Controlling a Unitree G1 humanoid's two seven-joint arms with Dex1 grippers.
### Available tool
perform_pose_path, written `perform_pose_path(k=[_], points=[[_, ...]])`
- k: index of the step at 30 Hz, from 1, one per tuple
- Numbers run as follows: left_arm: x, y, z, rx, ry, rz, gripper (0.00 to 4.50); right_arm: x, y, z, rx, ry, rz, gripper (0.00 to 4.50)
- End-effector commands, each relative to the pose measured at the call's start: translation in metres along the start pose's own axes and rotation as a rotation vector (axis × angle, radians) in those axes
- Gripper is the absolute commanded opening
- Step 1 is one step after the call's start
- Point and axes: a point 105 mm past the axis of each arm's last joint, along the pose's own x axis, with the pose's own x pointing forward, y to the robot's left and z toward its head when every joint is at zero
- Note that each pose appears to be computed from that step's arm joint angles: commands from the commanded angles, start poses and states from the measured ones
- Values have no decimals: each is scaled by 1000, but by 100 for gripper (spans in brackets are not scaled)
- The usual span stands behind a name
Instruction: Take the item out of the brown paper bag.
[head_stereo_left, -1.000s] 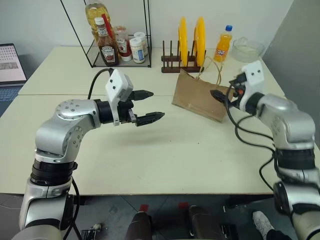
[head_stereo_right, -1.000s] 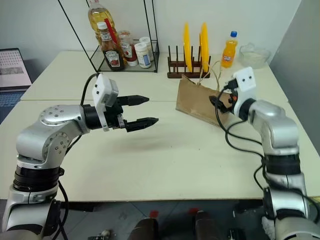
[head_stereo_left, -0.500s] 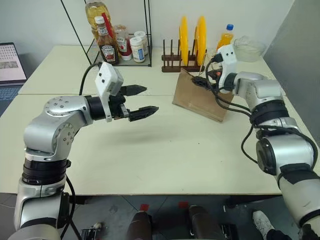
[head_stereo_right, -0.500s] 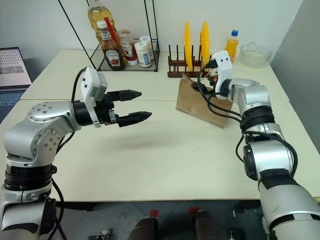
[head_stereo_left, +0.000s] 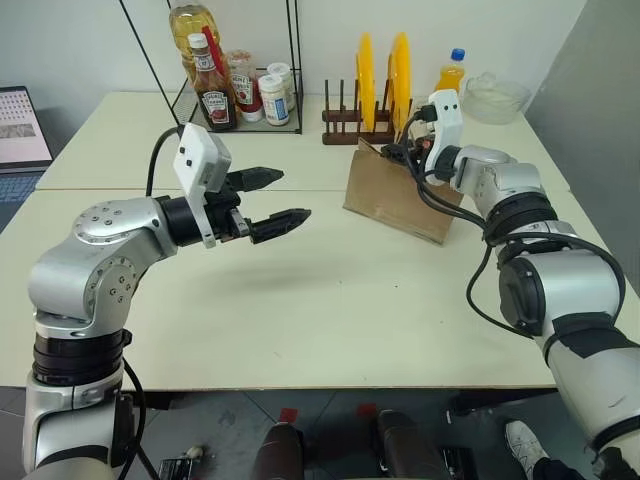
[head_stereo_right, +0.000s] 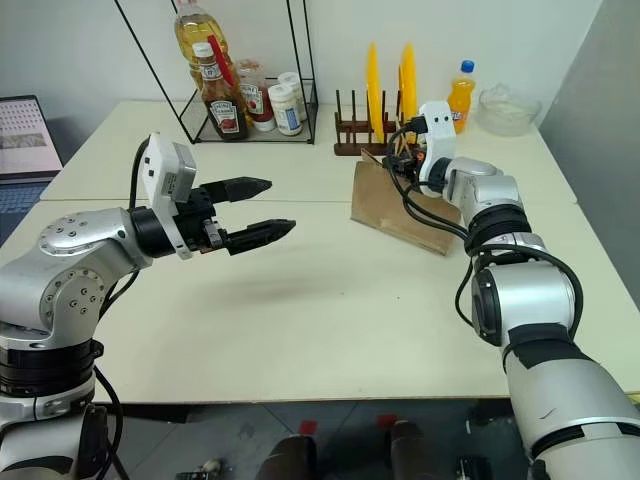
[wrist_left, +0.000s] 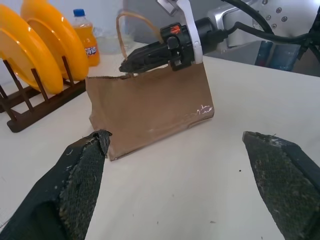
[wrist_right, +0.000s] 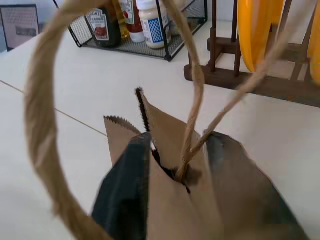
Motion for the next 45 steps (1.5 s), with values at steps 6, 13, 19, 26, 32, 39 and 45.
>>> perform_pose_path(k=[6, 13, 19, 26, 32, 39, 45], points=[[-3, -3, 13, 36, -45, 26, 450, 2, 10, 30, -11, -108, 23, 4], [-14, -2, 9, 11, -32, 73, 450, 5, 47, 49, -42, -158, 232, 4], [-36, 3, 6, -12, -20, 172, 450, 14, 101, 53, -107, -154, 443, 4], [-55, 13, 11, 6, -17, 279, 450, 29, 140, 37, -141, -122, 543, 4], [-69, 10, 11, 4, -11, 340, 450, 34, 166, 28, -162, -105, 626, 4], [-82, -1, 6, -28, 12, 350, 450, 40, 178, 2, -225, -62, 652, 4], [-90, 1, 1, -33, 45, 363, 450, 43, 179, -10, -244, -47, 647, 46]])
